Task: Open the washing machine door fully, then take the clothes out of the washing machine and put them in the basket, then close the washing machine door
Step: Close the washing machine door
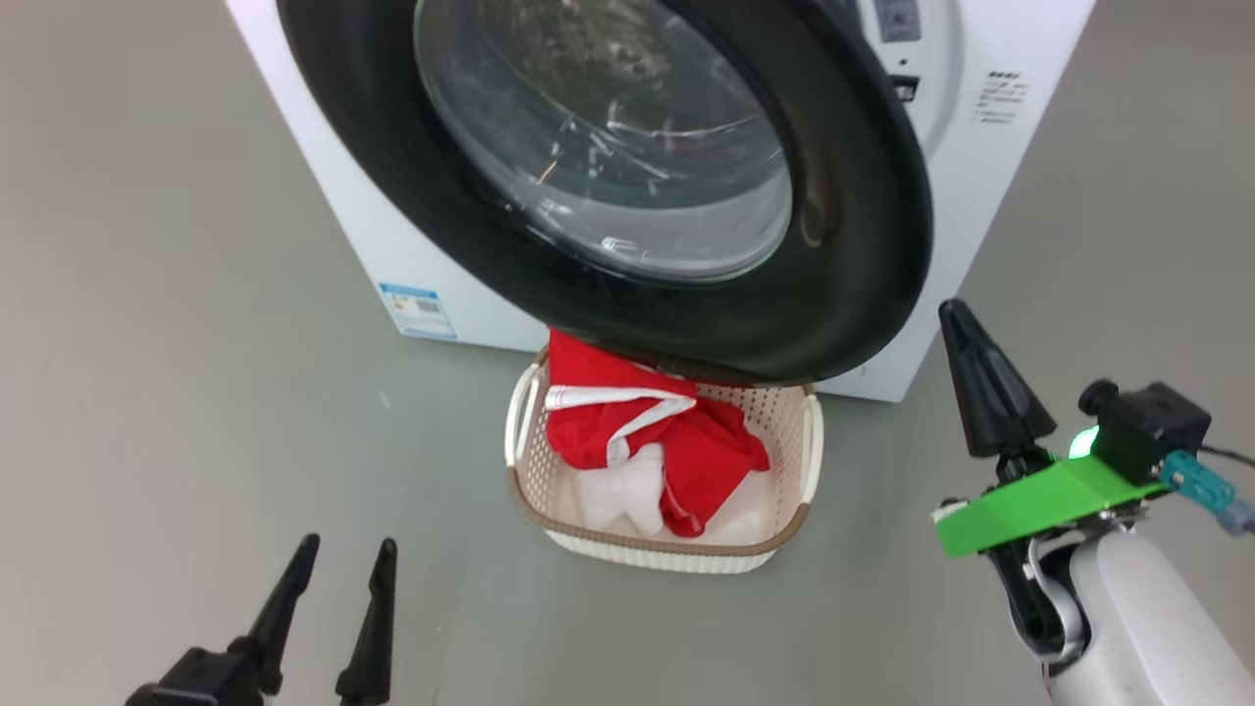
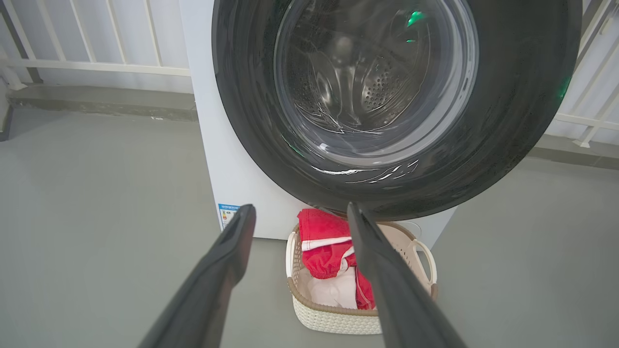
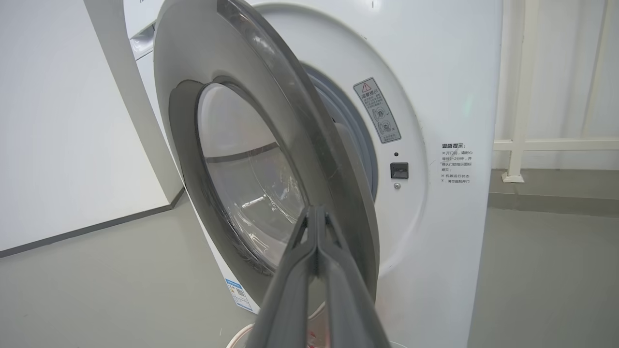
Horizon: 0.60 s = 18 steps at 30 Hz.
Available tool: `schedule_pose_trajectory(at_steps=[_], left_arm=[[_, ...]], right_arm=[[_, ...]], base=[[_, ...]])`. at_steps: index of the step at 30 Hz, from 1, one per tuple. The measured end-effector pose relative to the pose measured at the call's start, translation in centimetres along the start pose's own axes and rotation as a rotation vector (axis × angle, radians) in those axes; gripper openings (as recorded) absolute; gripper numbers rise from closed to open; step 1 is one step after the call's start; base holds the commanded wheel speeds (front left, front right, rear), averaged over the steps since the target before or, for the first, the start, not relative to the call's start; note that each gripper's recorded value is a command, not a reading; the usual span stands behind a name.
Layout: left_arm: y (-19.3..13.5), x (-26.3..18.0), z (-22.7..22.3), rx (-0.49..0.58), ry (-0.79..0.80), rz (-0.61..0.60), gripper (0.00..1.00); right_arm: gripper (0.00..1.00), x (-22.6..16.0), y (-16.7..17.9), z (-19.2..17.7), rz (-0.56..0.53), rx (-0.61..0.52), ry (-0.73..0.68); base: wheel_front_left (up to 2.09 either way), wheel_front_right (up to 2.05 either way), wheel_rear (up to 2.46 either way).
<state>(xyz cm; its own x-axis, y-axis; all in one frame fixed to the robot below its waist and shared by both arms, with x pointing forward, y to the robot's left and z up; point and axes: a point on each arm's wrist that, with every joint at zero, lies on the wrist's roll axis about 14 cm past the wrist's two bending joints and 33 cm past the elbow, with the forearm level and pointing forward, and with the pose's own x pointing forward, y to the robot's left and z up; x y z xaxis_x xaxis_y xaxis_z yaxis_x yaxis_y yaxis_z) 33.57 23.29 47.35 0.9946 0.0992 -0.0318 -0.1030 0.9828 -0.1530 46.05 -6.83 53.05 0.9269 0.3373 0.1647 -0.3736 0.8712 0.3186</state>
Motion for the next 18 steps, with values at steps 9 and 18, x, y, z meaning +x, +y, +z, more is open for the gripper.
schedule_pose_trajectory(at_steps=[9, 18], left_arm=[[-0.2, 1.1, -0.3, -0.007, 0.011, 0.008, 1.00], [-0.1, 2.2, -0.5, -0.006, 0.017, 0.014, 1.00]], right_arm=[[0.00, 3.5, 0.3, -1.5, 0.022, 0.027, 0.017], [0.00, 6.1, 0.2, -2.2, 0.024, 0.047, 0.015]], base=[[0.00, 0.00, 0.00], [0.00, 0.00, 0.00]])
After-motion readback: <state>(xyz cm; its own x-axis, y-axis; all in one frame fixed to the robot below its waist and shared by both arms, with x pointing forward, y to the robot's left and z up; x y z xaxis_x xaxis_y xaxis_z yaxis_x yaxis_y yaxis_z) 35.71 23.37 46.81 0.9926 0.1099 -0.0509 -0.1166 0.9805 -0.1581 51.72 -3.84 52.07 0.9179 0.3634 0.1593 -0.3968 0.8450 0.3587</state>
